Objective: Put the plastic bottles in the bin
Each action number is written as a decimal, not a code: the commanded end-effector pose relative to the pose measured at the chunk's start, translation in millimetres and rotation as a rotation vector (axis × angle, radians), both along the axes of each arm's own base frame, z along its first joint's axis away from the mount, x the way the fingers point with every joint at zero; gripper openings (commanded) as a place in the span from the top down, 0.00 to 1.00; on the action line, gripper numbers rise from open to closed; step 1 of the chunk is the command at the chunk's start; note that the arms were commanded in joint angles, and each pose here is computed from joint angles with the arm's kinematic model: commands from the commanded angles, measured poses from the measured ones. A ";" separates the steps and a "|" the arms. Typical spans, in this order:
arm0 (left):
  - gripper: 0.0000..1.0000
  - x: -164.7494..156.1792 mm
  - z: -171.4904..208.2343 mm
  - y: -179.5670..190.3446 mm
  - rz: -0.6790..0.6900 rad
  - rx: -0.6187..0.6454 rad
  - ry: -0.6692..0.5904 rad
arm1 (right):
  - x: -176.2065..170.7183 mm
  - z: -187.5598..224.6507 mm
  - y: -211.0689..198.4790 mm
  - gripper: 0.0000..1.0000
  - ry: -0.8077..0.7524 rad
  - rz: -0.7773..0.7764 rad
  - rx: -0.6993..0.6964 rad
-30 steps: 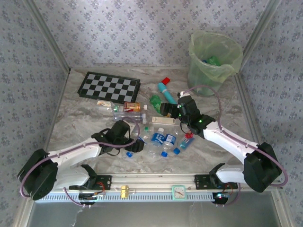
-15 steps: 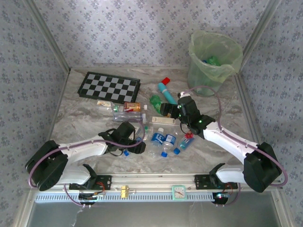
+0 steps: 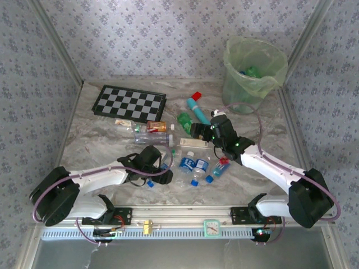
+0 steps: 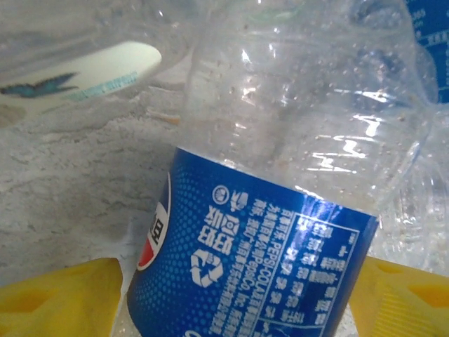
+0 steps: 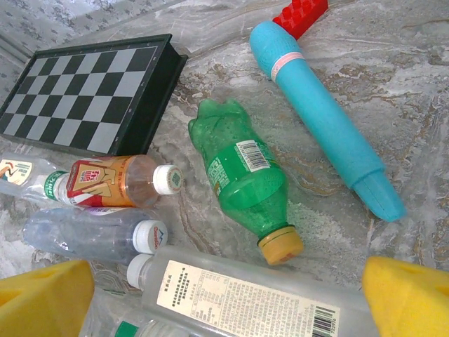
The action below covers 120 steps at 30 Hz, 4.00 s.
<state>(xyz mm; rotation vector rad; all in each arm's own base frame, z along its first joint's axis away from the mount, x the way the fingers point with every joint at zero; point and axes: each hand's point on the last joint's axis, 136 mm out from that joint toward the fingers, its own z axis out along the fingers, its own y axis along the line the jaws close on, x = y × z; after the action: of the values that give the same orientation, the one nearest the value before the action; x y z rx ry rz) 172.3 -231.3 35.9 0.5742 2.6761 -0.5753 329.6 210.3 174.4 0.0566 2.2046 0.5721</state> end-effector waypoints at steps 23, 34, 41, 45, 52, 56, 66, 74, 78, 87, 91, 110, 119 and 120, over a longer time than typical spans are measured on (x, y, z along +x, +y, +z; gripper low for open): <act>0.48 7.5 19.9 -4.2 0.008 -0.004 -0.074 | -4.4 8.4 -2.7 0.00 -0.013 -0.026 0.049; 0.51 53.6 129.5 -22.6 0.142 -0.273 -0.391 | -14.1 53.6 53.2 0.00 -0.073 0.226 0.294; 0.51 81.7 175.1 -42.0 0.165 -0.392 -0.571 | -26.3 79.9 86.2 0.00 -0.095 0.378 0.442; 0.51 85.1 184.2 -54.6 0.118 -0.405 -0.587 | -28.6 81.2 92.8 0.02 -0.089 0.404 0.466; 0.51 83.9 187.1 -65.3 0.085 -0.432 -0.569 | -30.7 79.8 103.9 0.09 -0.078 0.446 0.497; 0.51 82.3 190.1 -69.6 0.080 -0.461 -0.556 | -32.6 83.8 110.2 0.12 -0.080 0.479 0.520; 0.50 79.6 196.8 -72.6 0.070 -0.496 -0.554 | -32.4 81.9 115.8 0.22 -0.075 0.496 0.523; 0.34 79.0 198.4 -70.5 0.082 -0.508 -0.552 | -30.7 80.6 115.8 0.45 -0.086 0.494 0.531; 0.16 79.3 198.5 -62.1 0.112 -0.498 -0.564 | -23.5 80.0 108.3 0.46 -0.095 0.474 0.501; 0.01 95.1 184.1 -28.6 0.266 -0.420 -0.567 | 13.6 98.6 41.1 0.47 -0.179 0.308 0.268; 0.00 110.3 169.1 -7.1 0.376 -0.403 -0.510 | 32.9 135.0 -2.2 0.46 -0.266 0.218 0.174; 0.00 119.7 134.3 31.2 0.537 -0.407 -0.371 | 161.9 306.0 -173.1 0.47 -0.779 -0.360 -0.262; 0.00 117.4 135.8 38.6 0.546 -0.386 -0.389 | 242.3 285.5 -181.5 0.47 -0.677 -0.387 -0.270; 0.00 116.9 135.2 40.0 0.549 -0.382 -0.390 | 248.7 279.4 -180.6 0.47 -0.657 -0.382 -0.278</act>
<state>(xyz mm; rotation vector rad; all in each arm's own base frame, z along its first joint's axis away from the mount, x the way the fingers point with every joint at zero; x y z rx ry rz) 290.5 -198.5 168.2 -0.1292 2.1491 -0.7131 573.2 31.7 440.4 0.1159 1.5591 0.0700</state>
